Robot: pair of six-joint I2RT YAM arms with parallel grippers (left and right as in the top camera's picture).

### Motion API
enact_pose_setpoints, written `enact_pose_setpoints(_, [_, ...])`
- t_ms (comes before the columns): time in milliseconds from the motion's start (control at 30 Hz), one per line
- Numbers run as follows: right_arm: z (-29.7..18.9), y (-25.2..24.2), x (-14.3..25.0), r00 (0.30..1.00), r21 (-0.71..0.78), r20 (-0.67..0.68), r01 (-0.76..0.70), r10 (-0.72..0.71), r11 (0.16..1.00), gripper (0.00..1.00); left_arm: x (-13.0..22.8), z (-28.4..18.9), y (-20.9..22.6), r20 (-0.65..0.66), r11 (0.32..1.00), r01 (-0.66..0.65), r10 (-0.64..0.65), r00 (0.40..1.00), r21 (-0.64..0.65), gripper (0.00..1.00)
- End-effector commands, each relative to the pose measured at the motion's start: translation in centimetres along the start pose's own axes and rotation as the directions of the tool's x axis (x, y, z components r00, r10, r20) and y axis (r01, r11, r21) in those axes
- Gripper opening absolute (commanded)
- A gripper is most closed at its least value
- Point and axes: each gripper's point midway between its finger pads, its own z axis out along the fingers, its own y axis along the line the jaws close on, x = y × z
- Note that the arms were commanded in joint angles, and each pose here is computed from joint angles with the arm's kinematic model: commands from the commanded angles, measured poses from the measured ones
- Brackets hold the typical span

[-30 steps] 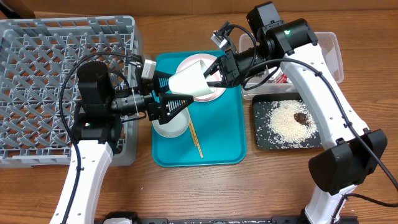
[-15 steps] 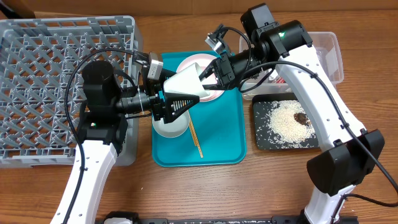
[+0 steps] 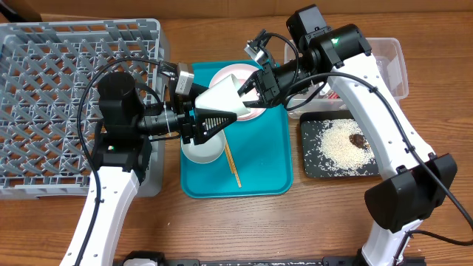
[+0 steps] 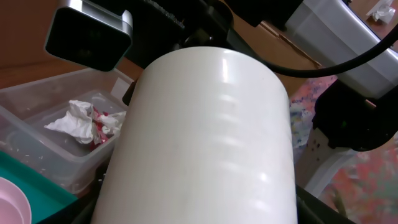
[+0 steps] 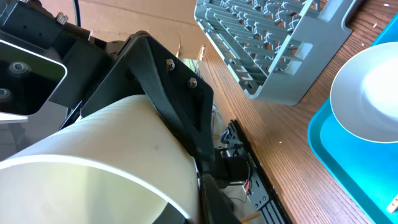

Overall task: Sort waste into correct bins and load items into the dishwasher
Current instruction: 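Hand the white cup from the right gripper to the left gripper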

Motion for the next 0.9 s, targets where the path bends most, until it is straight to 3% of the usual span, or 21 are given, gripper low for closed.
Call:
enact_pose_setpoints(0, [0.2, 1.0, 0.2, 1.0, -0.025, -0.005, 0.019, -0.019, 1.0, 0.05, -0.9, 0.0, 0.6, 0.02, 0.999, -0.012, 0.012, 1.0, -0.043, 0.64])
enact_pose_setpoints(100, [0.2, 0.7, 0.2, 1.0, -0.013, -0.005, 0.019, -0.019, 1.0, 0.09, -1.0, 0.0, 0.9, 0.024, 0.998, -0.014, 0.015, 1.0, -0.057, 0.62])
enact_pose_setpoints(133, [0.2, 0.4, 0.2, 1.0, 0.007, -0.005, 0.015, -0.015, 1.0, 0.22, -1.0, -0.1, 0.9, 0.025, 0.998, -0.014, 0.015, 1.0, -0.059, 0.62])
enact_pose_setpoints(200, [0.1, -0.3, 0.1, 1.0, 0.048, -0.003, 0.012, -0.012, 0.999, 0.31, -1.0, -0.1, 1.2, 0.028, 0.997, -0.011, 0.014, 1.0, -0.075, 0.61])
enact_pose_setpoints(300, [-0.2, -1.5, 0.0, 1.0, 0.111, 0.006, 0.009, -0.01, 0.994, 0.43, 0.0, -0.5, 3.6, 0.022, 0.979, 0.026, -0.022, 1.0, -0.201, 0.58])
enact_pose_setpoints(400, [-1.2, -3.1, -0.4, 1.0, 0.185, 0.029, -0.004, -0.002, 0.983, 0.47, 1.4, -1.4, 5.7, 0.002, 0.949, 0.061, -0.063, 0.998, -0.309, 0.57])
enact_pose_setpoints(467, [-2.8, -5.6, -0.8, 0.998, 0.31, 0.061, -0.034, 0.016, 0.95, 0.51, 2.0, -2.0, 6.5, -0.005, 0.935, 0.076, -0.083, 0.997, -0.347, 0.56])
enact_pose_setpoints(567, [-6.0, -10.2, -0.3, 0.989, 0.547, 0.116, -0.144, 0.096, 0.825, 0.55, 2.6, -3.6, 7.9, 0.005, 0.9, 0.113, -0.122, 0.992, -0.421, 0.55])
enact_pose_setpoints(667, [-9.3, -13.5, 1.2, 0.975, 0.719, 0.155, -0.221, 0.158, 0.659, 0.55, 3.9, -6.0, 10.3, 0.029, 0.803, 0.182, -0.201, 0.979, -0.568, 0.54])
enact_pose_setpoints(767, [-13.0, -15.5, 2.5, 0.957, 0.809, 0.207, -0.285, 0.205, 0.515, 0.54, 5.9, -9.7, 12.3, 0.071, 0.653, 0.261, -0.303, 0.95, -0.711, 0.53])
enact_pose_setpoints(867, [-16.5, -16.1, 3.4, 0.93, 0.821, 0.286, -0.361, 0.229, 0.443, 0.55, 7.0, -13.7, 12.9, 0.11, 0.511, 0.296, -0.361, 0.926, -0.807, 0.45])
